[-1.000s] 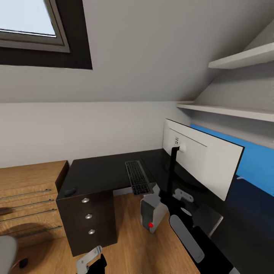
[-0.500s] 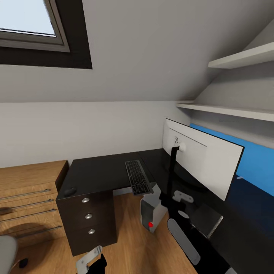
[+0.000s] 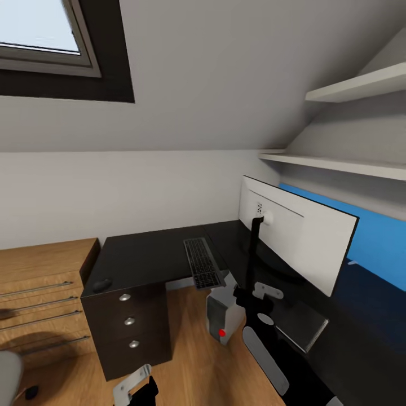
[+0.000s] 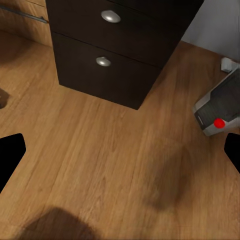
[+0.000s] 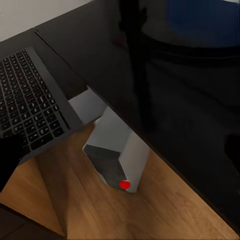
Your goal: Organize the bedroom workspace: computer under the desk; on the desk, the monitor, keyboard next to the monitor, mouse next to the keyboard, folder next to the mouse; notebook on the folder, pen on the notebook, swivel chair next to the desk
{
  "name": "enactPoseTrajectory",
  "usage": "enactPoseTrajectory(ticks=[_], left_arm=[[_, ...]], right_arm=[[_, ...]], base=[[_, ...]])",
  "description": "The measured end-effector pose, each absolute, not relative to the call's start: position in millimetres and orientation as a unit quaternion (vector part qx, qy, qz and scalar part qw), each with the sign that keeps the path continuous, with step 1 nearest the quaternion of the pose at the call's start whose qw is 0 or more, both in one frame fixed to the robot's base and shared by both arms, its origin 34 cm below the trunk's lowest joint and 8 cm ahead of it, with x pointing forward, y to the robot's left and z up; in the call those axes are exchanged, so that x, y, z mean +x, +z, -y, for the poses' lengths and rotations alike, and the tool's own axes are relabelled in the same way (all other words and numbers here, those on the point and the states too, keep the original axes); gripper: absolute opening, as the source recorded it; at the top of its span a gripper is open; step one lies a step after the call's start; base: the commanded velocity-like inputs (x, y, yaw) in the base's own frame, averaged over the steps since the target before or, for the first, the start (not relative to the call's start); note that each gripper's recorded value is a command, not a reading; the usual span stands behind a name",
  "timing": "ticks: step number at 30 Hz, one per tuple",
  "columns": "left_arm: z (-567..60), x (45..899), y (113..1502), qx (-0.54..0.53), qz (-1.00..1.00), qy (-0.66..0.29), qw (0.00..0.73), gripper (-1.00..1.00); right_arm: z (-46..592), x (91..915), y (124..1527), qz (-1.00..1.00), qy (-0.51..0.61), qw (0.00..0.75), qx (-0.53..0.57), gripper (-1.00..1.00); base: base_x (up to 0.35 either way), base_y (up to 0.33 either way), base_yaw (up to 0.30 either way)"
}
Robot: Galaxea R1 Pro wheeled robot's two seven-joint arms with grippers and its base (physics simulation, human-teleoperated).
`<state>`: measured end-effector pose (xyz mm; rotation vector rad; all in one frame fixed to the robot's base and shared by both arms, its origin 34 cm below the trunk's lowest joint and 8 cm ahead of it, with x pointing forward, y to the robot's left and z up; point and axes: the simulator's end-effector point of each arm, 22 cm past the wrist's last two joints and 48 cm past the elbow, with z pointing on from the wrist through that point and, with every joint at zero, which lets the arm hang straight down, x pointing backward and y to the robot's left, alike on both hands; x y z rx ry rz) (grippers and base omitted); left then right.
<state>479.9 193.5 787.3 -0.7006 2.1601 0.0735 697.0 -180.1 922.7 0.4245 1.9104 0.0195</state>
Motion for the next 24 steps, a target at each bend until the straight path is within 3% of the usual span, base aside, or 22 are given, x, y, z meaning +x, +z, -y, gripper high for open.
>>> enactPoseTrajectory(ticks=[24], left_arm=[[-193.4,481.2,792.6,-0.28,-0.859,0.027,0.428,1.0]], right_arm=[[180.0,696.0,930.0,-0.807,0.008,0.563,0.178,1.0]], base=[[0.0,0.0,-0.226]])
